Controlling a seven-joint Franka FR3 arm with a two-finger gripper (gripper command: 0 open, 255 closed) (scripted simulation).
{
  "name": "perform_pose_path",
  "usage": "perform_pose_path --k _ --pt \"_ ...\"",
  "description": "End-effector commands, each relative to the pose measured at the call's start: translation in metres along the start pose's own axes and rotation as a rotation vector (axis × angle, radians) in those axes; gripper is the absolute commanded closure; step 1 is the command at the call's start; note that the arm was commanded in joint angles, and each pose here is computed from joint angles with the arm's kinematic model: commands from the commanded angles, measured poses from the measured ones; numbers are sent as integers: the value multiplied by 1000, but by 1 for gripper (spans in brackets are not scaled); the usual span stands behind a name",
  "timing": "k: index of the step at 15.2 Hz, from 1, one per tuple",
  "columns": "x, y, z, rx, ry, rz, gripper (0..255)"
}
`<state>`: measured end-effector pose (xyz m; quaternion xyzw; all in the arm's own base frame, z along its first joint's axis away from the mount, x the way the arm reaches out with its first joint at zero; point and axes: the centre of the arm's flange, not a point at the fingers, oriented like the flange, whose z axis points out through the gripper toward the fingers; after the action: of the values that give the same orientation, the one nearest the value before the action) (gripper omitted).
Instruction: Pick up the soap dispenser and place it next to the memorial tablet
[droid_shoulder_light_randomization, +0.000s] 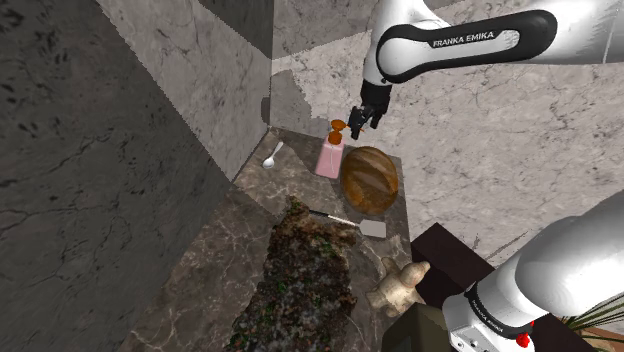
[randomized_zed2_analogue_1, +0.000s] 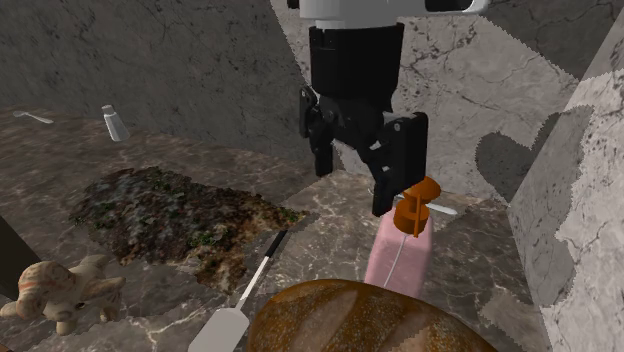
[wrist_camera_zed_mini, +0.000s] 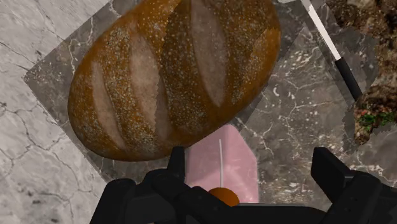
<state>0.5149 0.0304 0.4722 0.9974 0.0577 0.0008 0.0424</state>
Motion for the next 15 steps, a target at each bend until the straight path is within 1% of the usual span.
perform_pose_path --k 1,6,7,14,15 --pt "23 2 5 -15 14 2 0" --pt "82 7 20 -51 47 5 0" --pt "85 7 21 -54 49 6 0" --pt "87 9 61 -54 49 6 0" --pt "87 9 60 -54 49 6 0"
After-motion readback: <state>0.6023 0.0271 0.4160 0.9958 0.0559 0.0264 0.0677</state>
